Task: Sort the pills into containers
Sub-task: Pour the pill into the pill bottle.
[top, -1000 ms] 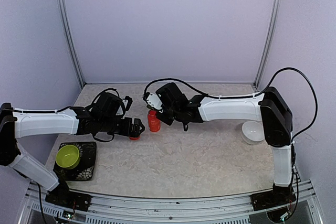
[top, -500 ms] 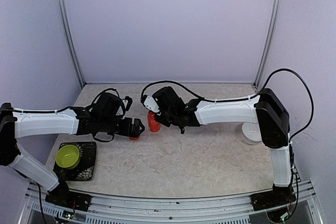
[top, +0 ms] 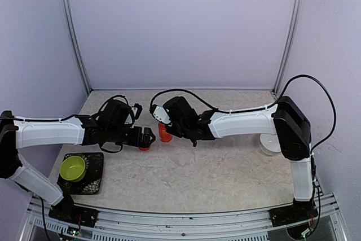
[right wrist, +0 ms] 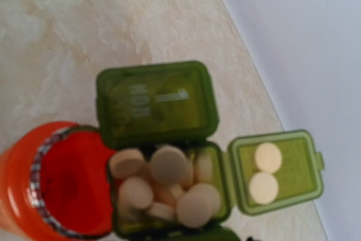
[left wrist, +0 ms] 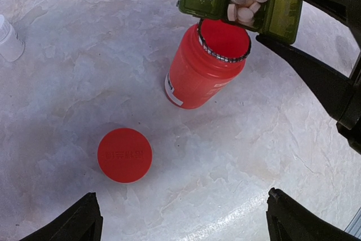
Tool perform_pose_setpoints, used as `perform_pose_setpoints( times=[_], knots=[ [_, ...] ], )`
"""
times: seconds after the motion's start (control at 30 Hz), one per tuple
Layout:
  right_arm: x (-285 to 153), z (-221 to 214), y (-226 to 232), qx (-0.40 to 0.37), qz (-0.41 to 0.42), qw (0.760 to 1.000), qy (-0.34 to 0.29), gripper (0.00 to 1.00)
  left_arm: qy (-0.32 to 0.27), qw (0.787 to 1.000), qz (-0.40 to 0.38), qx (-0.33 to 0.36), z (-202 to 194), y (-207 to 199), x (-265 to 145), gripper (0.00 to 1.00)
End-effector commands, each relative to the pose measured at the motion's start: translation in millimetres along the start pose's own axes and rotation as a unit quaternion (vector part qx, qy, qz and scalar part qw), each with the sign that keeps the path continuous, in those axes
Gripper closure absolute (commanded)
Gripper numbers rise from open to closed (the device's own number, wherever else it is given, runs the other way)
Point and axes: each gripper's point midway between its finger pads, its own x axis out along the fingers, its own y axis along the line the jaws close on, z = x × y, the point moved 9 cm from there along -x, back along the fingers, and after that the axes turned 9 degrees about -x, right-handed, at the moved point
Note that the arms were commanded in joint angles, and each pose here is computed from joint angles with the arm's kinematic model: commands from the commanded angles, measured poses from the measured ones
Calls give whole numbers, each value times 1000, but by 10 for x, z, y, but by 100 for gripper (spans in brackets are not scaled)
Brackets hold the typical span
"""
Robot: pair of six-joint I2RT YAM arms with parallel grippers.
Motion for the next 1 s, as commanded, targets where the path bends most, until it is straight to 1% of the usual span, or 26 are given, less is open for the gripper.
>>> perform_pose_setpoints(
  times=[0.0,0.4,0.97],
  knots=[
    [-55,38,-7,-4,-19,1000,-8,78,-12,1000,-7,-1,49,-29,-43,1],
    [-147,45,-99,-4,-50,998,-23,78,-12,1000,-8,0,69,-45,-38,1],
    [-136,71,-120,-4,-67,997,-29,78,-10,1000,-7,-2,42,-29,-22,1]
  ],
)
